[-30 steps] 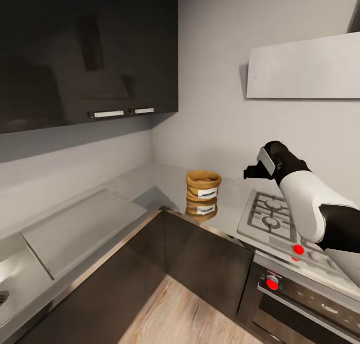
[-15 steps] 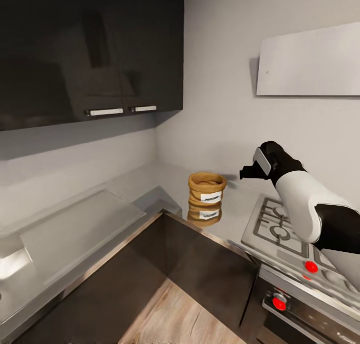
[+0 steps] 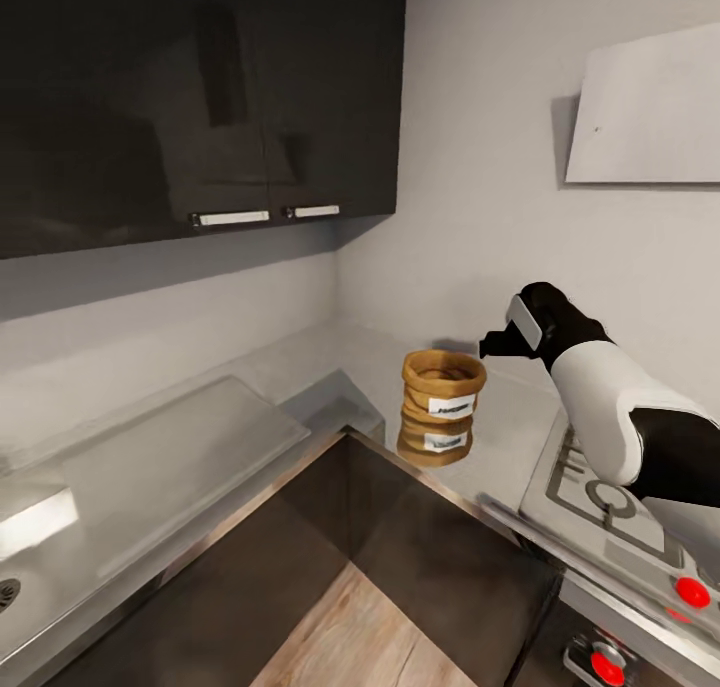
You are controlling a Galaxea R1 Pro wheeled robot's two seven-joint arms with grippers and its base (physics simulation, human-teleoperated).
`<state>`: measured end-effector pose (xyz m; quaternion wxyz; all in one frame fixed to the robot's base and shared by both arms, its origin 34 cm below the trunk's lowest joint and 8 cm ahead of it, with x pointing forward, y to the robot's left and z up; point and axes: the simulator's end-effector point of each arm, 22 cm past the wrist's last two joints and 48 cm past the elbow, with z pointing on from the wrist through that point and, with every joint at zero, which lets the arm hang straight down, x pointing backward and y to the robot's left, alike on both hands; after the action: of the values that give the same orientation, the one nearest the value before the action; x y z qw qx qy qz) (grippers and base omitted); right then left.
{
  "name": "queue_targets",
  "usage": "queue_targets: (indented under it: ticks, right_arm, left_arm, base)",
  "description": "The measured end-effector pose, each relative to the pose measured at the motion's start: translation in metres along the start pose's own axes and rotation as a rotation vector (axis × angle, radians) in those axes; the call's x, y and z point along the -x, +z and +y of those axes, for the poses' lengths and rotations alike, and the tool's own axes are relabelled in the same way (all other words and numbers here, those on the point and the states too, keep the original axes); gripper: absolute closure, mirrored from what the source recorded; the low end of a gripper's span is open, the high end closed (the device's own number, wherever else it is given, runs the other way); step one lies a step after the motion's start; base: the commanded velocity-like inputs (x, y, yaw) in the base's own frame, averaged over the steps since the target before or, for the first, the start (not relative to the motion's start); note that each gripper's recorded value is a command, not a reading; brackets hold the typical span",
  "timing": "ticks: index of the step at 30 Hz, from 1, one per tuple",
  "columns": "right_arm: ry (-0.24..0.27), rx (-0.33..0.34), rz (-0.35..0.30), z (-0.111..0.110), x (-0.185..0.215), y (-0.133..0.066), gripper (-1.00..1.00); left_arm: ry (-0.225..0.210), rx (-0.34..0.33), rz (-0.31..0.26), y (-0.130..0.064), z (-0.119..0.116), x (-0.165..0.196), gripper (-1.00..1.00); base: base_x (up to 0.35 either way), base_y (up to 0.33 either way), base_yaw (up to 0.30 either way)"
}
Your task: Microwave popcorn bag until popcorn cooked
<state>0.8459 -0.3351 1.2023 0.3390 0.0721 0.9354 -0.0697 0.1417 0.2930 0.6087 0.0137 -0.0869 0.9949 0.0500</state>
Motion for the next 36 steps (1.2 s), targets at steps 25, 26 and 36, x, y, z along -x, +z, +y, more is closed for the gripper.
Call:
queue_targets:
  ticks: [25,26,36]
  right_arm:
    - [0.000,0.001,0.002,0.000,0.000,0.001,-1.00]
    - [0.000,0.001,0.002,0.000,0.000,0.001,-1.00]
    - [-0.007,0.003,0.051,0.003,-0.018,0.015,-1.00]
  left_arm:
    - [0.000,0.000,-0.001,0.000,0.000,0.000,-1.00]
    - [0.000,-0.001,-0.001,0.000,-0.001,0.000,-1.00]
    - [0.000,0.001,0.002,0.000,0.000,-0.001,-1.00]
  base:
    - [0.212,-0.050,0.003]
    - [0.055,-0.048,0.000]
    - [0.009,-0.007,0.000]
